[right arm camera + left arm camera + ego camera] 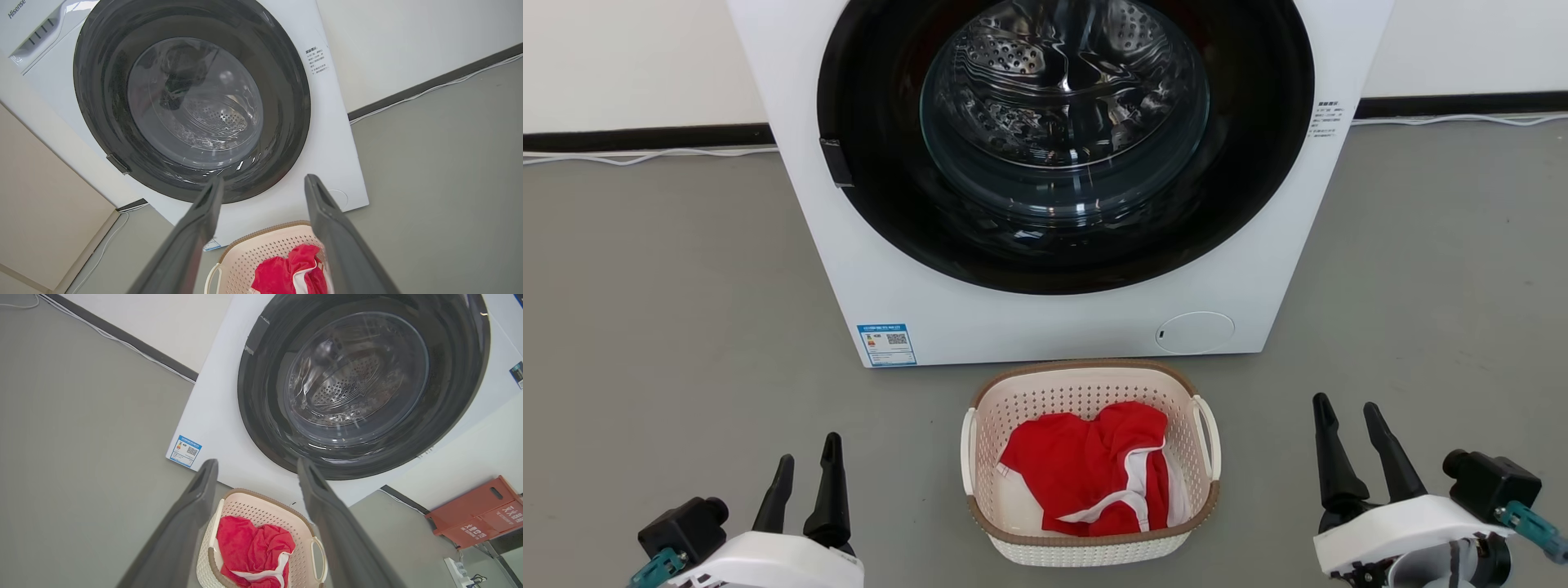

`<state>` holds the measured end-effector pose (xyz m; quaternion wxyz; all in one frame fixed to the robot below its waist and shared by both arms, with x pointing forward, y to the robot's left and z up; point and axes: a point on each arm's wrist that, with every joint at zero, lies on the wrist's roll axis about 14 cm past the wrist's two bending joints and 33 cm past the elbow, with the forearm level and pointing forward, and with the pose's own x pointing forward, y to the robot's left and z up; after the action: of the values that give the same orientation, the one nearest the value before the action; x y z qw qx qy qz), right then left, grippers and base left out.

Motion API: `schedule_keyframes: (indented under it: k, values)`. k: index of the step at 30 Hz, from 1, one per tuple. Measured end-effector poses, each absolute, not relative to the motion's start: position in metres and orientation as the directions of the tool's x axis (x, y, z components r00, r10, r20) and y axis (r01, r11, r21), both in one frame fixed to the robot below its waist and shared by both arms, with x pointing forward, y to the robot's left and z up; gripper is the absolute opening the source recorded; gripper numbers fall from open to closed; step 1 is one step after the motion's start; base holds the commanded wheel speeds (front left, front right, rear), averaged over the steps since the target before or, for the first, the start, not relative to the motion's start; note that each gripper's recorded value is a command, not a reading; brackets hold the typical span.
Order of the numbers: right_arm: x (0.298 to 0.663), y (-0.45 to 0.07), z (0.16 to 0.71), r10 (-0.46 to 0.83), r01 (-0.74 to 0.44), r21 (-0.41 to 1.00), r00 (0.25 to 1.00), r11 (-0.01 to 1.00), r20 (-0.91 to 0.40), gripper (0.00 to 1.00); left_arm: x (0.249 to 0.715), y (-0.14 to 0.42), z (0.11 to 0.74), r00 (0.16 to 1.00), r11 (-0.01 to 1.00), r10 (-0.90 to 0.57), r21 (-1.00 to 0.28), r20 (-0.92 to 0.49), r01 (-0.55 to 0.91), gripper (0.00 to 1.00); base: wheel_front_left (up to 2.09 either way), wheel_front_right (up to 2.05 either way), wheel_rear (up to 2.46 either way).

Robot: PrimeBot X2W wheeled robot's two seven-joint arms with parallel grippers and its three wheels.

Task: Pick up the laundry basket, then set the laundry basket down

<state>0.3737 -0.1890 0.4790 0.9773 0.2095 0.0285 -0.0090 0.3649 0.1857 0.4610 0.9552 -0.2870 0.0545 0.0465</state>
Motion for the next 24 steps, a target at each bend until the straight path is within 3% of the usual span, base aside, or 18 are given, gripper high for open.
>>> schedule_keyframes:
  k: [24]
  values:
    - [0.3731,-0.1812,0.4787,0.042,-0.036,0.132,0.998,0.991,-0.037,1.0,0.3668,0.1813,0.466,0.997,0.954,0.031,-0.295,-0.076,-0.052,1.0,0.0,0.0,0.0]
